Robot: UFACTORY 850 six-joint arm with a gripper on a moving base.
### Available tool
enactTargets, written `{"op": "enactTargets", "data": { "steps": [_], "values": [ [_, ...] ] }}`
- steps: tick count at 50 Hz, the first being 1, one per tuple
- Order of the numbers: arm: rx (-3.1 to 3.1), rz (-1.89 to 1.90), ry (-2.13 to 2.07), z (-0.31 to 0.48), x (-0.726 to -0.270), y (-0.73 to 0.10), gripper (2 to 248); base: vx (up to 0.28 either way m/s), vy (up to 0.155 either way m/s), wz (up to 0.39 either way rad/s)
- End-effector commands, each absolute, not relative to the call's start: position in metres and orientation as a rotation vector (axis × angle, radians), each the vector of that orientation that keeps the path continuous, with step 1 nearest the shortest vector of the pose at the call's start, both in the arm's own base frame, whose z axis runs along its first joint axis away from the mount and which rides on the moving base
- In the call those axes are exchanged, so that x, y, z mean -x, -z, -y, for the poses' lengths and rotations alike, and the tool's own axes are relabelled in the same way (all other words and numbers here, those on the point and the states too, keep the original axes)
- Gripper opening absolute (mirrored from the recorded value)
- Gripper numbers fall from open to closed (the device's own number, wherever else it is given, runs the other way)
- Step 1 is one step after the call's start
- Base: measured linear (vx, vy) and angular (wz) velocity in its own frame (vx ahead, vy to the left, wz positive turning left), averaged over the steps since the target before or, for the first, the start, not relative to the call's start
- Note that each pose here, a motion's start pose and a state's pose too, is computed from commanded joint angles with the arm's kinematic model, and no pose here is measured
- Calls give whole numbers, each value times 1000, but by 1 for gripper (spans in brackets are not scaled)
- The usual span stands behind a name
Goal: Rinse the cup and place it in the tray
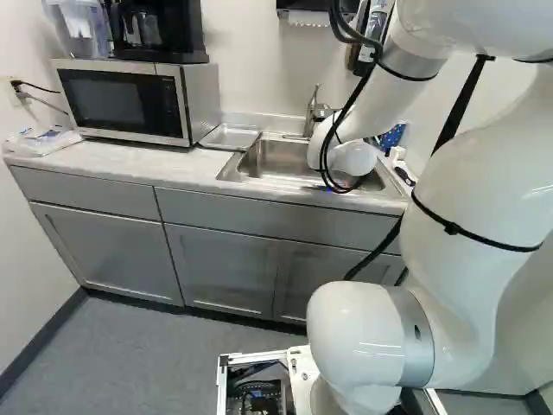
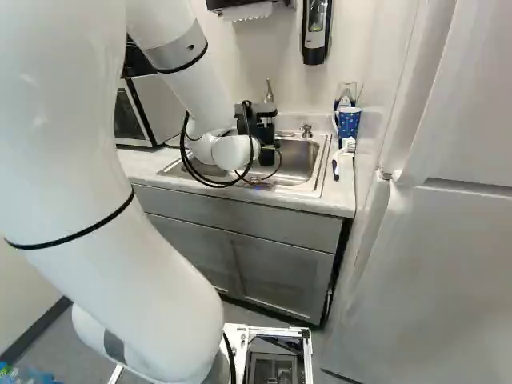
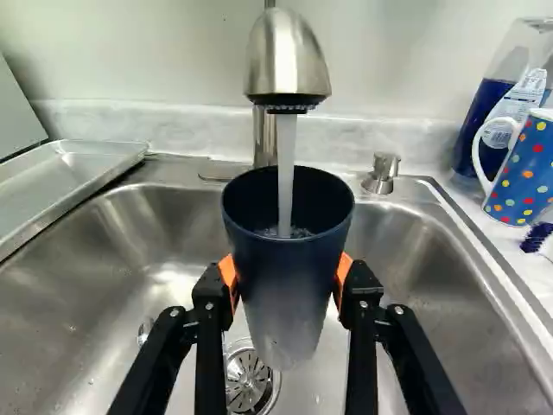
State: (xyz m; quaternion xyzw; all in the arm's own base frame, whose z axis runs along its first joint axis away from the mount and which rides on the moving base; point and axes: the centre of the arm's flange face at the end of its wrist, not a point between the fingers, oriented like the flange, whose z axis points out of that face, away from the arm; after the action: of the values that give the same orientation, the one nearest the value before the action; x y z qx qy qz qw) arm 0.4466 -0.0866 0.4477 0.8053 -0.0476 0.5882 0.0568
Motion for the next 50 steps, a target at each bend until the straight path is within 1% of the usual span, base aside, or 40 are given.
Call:
{"op": "enactTargets", "data": {
  "steps": [50],
  "values": [
    [-2442, 144, -1784, 87, -447, -448, 124, 0, 0, 0]
  ]
}}
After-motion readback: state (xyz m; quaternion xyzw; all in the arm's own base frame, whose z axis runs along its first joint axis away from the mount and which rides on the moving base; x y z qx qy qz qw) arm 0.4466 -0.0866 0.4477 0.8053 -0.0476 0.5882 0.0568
